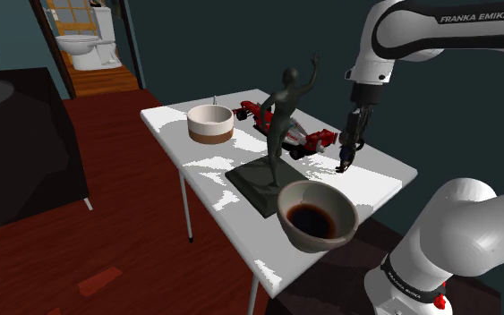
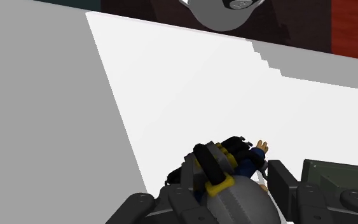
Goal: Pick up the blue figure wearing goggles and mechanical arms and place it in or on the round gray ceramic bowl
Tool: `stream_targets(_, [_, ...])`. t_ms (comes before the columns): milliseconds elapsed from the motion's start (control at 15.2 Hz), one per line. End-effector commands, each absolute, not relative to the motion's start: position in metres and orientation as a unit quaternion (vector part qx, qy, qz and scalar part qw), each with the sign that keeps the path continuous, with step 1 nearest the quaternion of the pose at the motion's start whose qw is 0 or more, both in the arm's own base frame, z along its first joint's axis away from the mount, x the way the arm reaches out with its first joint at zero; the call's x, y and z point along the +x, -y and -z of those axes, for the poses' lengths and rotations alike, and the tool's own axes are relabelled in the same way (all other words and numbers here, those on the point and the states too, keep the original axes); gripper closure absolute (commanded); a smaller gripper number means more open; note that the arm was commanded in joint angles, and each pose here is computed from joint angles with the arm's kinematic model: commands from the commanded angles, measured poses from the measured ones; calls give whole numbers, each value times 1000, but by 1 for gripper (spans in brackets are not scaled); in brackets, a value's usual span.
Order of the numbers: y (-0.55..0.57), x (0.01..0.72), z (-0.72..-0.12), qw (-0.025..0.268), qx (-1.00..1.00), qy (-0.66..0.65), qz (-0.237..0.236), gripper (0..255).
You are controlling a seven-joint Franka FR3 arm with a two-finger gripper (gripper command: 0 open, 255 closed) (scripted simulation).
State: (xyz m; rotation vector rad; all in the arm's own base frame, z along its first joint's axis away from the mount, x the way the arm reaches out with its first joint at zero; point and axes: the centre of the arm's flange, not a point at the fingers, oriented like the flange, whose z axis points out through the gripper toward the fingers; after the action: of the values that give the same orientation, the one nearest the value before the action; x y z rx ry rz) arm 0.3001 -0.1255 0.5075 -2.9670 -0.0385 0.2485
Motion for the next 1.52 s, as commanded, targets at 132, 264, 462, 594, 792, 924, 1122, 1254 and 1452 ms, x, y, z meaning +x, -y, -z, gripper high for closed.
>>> stream_targets(132, [126, 300, -527, 82, -993, 13, -83, 255])
stream_targets(264, [126, 300, -537, 82, -993, 13, -83, 255])
stream_targets(462, [126, 300, -553, 82, -993, 13, -83, 255])
stream_targets(594, [126, 300, -564, 82, -993, 13, -83, 255])
stream_targets(792, [126, 300, -580, 82, -993, 13, -83, 255])
stream_targets(924, [126, 300, -590, 82, -993, 13, -83, 255])
stream_targets(1122, [126, 300, -606, 82, -993, 13, -83, 255])
stream_targets(1254, [126, 300, -617, 82, -993, 13, -83, 255])
stream_targets(1452, [126, 300, -632, 82, -993, 13, -83, 255])
